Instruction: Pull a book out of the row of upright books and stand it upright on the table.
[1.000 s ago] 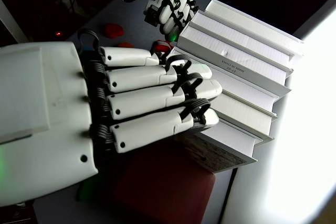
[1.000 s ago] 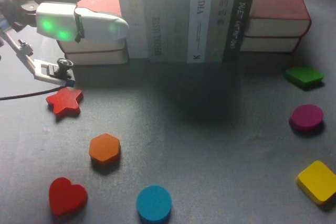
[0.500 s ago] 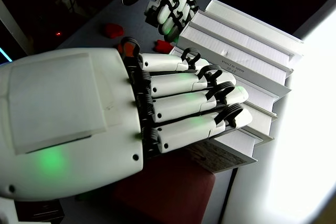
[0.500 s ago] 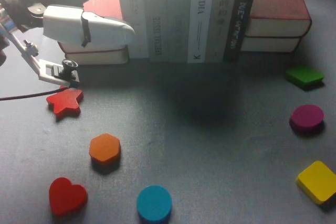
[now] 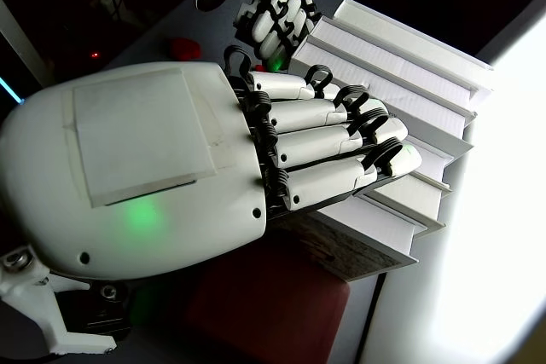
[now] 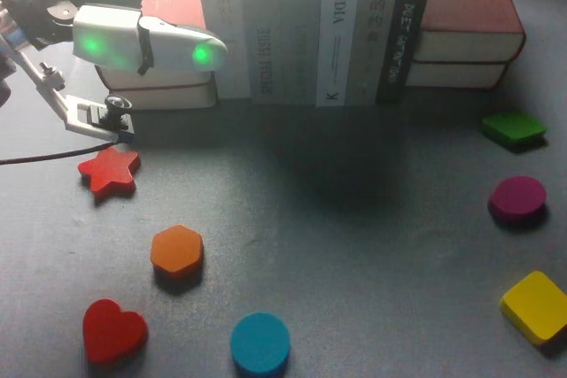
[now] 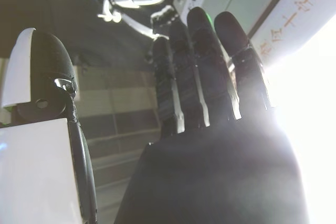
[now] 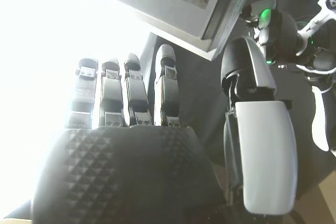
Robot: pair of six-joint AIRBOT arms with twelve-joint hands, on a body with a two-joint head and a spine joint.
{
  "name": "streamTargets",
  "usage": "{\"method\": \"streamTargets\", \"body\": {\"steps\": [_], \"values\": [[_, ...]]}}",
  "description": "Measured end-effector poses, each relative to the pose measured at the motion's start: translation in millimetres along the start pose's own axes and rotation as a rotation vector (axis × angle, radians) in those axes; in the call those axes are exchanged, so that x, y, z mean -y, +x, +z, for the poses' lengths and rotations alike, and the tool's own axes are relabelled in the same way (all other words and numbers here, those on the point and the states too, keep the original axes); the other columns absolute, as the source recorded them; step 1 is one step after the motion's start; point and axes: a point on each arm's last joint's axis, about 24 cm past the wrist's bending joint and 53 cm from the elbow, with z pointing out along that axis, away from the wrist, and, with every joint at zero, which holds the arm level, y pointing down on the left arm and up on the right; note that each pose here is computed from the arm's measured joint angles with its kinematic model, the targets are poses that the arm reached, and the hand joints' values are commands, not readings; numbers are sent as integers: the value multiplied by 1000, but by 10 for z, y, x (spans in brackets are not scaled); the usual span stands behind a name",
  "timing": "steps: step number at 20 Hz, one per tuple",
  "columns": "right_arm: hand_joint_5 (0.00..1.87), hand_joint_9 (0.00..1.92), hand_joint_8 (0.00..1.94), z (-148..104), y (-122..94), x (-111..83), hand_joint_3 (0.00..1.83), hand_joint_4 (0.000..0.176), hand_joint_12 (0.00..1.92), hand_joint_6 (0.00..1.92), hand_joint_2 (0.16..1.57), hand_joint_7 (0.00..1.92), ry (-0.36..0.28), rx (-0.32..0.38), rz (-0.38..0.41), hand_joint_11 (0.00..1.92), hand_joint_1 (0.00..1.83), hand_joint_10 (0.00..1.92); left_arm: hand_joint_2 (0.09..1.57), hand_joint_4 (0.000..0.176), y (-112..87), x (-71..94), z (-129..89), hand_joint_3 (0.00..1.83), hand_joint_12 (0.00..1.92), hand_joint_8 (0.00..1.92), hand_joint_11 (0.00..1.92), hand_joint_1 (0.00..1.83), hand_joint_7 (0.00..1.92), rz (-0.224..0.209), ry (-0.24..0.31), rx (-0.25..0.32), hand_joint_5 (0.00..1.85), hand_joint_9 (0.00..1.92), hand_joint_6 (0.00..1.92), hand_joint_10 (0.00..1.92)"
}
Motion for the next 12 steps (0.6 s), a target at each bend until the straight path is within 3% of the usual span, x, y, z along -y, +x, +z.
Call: {"method": "streamTargets", "body": {"steps": [3,5,6,7,8,11,12], "values": [[306,0,0,39,14,16,0,176,0,5,1147,0,7,-1,1,0,584,0,946,0,17,-15,14,0,1494,11,0,895,604,5,-3,-8,547,538,7,164],[280,0,0,65,29,12,1,158,0,3,1151,0,7,-3,1,0,534,0,951,0,14,-5,17,0,1463,9,0,912,606,4,1,-7,547,530,6,158],[279,0,0,80,35,18,0,165,0,4,1148,0,9,-3,1,0,534,0,956,0,12,-3,17,0,1477,9,17,922,606,3,2,-6,554,548,9,166],[295,0,0,102,48,11,0,139,0,10,1142,0,8,-5,2,0,572,0,957,0,11,0,18,0,1479,10,23,905,612,4,2,-6,559,563,10,173],[295,0,0,113,59,2,0,139,0,10,1142,0,6,-7,-1,0,572,0,957,0,12,2,19,0,1479,10,23,905,612,4,3,-7,559,563,10,173],[288,0,0,157,115,-34,3,112,0,3,1156,0,-1,-20,-11,0,608,0,945,0,16,25,36,0,1477,13,19,867,635,7,8,-10,567,534,10,165],[288,0,0,163,121,-39,3,112,0,3,1156,0,-3,-21,-12,0,608,0,945,0,15,30,38,0,1477,13,19,867,635,7,9,-9,567,534,10,165]]}}
